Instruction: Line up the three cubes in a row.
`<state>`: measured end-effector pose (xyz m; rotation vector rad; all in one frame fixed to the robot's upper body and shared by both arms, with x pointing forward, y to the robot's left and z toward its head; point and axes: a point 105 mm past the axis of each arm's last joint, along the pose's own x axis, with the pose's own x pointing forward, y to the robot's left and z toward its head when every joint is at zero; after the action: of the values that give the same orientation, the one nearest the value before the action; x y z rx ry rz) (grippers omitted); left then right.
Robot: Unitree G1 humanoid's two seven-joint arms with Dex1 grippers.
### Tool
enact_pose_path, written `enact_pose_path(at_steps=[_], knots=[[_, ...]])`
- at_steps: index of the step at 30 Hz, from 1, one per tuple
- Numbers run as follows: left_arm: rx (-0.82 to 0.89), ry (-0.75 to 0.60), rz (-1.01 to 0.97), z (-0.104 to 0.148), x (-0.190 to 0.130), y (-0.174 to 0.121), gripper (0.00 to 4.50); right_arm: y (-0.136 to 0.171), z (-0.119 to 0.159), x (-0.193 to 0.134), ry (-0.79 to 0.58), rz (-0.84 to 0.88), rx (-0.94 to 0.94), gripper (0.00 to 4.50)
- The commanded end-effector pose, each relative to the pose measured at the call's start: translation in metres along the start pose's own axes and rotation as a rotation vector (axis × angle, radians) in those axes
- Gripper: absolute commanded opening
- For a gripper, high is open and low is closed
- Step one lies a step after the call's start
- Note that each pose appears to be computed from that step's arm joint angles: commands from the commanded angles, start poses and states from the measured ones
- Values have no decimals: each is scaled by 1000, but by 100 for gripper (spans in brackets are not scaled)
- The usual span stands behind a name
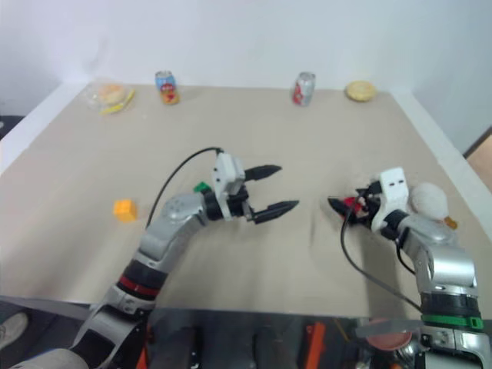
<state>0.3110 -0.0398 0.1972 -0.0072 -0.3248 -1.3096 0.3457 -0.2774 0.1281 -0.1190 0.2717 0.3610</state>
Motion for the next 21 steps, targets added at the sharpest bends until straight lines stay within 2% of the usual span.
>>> enact_pose_path(at_steps=[1,2,4,7,12,15,18,21], knots=[[45,-48,-2,15,2,-3,450,-2,4,0,-5,-12,-29,448],[47,-49,0,16,2,-2,450,-3,3,1,-1,-15,-27,448],[49,-51,4,17,3,-2,450,-4,1,2,1,-24,-20,394],[51,-53,6,18,4,-1,450,-4,1,3,1,-28,-16,303],[54,-53,10,18,2,0,450,-4,9,1,-9,-23,-39,127],[68,-39,5,18,-10,3,450,16,34,-1,-57,89,-99,128],[81,2,-6,17,-36,7,450,61,51,-6,-63,349,-219,128],[69,51,-33,15,-64,8,450,103,53,-12,-24,601,-343,128]])
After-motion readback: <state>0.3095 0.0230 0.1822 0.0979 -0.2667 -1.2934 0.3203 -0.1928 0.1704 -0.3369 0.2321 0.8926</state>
